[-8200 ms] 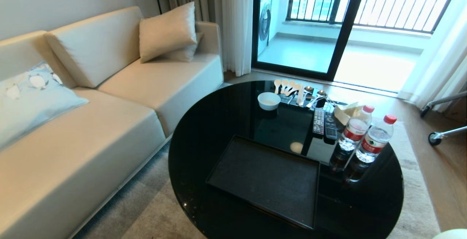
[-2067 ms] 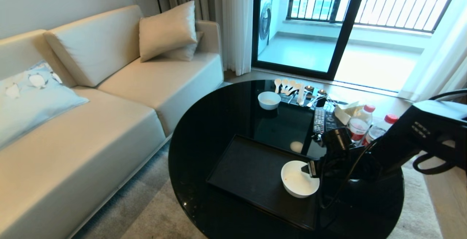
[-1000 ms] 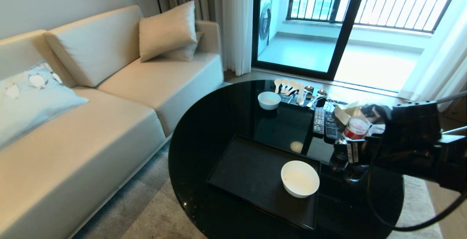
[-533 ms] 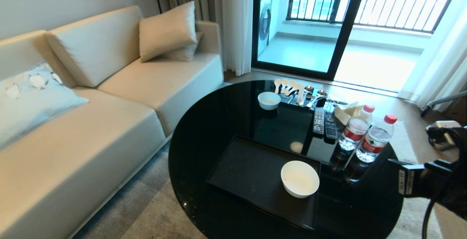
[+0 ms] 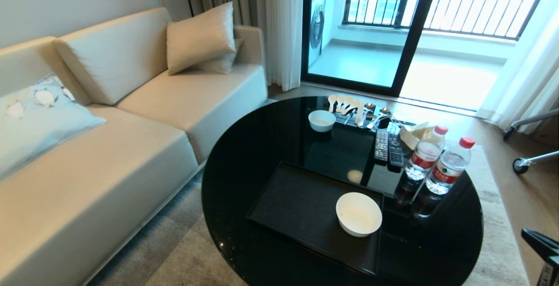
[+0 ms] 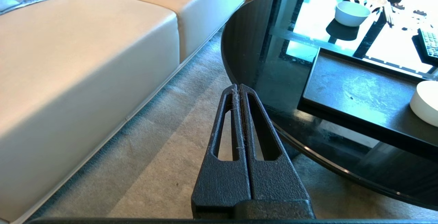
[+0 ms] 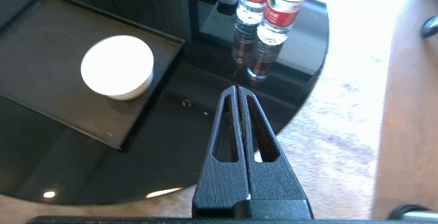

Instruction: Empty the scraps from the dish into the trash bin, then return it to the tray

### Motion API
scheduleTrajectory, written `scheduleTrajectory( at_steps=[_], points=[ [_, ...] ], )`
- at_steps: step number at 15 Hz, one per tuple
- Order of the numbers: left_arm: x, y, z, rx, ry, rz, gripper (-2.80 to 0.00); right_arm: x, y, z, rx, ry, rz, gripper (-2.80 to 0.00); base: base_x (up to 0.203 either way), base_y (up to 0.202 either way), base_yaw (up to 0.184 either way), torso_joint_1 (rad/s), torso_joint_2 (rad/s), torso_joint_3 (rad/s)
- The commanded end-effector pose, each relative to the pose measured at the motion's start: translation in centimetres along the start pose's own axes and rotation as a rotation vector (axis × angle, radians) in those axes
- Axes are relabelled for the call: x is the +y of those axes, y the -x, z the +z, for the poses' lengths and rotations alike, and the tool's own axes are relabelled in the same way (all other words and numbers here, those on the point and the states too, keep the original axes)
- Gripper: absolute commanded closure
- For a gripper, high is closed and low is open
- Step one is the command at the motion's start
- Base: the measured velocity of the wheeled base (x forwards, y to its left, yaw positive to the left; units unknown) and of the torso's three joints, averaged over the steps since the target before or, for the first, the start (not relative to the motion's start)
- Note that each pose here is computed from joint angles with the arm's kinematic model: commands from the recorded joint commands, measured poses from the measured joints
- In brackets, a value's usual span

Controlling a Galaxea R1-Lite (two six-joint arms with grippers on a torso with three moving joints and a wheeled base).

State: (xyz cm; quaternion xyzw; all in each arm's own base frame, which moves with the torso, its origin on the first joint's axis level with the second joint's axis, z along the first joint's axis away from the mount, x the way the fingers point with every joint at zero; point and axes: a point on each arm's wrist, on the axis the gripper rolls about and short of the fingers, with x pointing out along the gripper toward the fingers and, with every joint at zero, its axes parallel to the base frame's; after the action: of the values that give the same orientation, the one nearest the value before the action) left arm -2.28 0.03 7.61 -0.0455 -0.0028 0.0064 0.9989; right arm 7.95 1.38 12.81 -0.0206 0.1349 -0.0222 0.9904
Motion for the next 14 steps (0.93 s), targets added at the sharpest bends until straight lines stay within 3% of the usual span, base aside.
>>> scheduleTrajectory(
  at_steps=[1, 3, 8, 10, 12, 14],
  points=[
    [0.0, 0.0, 0.0, -0.001, 0.001, 0.001, 0.00, -0.6, 1.7, -1.4, -0.070, 0.037, -0.014, 0.00, 0.000, 0.000, 0.000, 0.000, 0.00, 0.000],
    [0.0, 0.0, 0.0, -0.001, 0.001, 0.001, 0.00, -0.8, 2.3, -1.6, -0.089, 0.026, -0.016, 0.00, 0.000, 0.000, 0.000, 0.000, 0.00, 0.000],
    [0.0, 0.0, 0.0, -0.001, 0.001, 0.001, 0.00, -1.6, 4.3, -3.9, -0.037, 0.018, -0.069, 0.00, 0.000, 0.000, 0.000, 0.000, 0.00, 0.000],
    [0.0, 0.0, 0.0, -0.001, 0.001, 0.001, 0.00, -1.8, 5.2, -4.5, -0.074, 0.003, -0.077, 0.00, 0.000, 0.000, 0.000, 0.000, 0.00, 0.000],
    [0.0, 0.0, 0.0, -0.001, 0.001, 0.001, 0.00, -1.8, 6.2, -5.1, -0.135, -0.008, -0.018, 0.00, 0.000, 0.000, 0.000, 0.000, 0.00, 0.000],
    [0.0, 0.0, 0.0, -0.001, 0.001, 0.001, 0.00, -1.7, 6.2, -5.4, -0.114, 0.008, -0.039, 0.00, 0.000, 0.000, 0.000, 0.000, 0.00, 0.000]
  ],
)
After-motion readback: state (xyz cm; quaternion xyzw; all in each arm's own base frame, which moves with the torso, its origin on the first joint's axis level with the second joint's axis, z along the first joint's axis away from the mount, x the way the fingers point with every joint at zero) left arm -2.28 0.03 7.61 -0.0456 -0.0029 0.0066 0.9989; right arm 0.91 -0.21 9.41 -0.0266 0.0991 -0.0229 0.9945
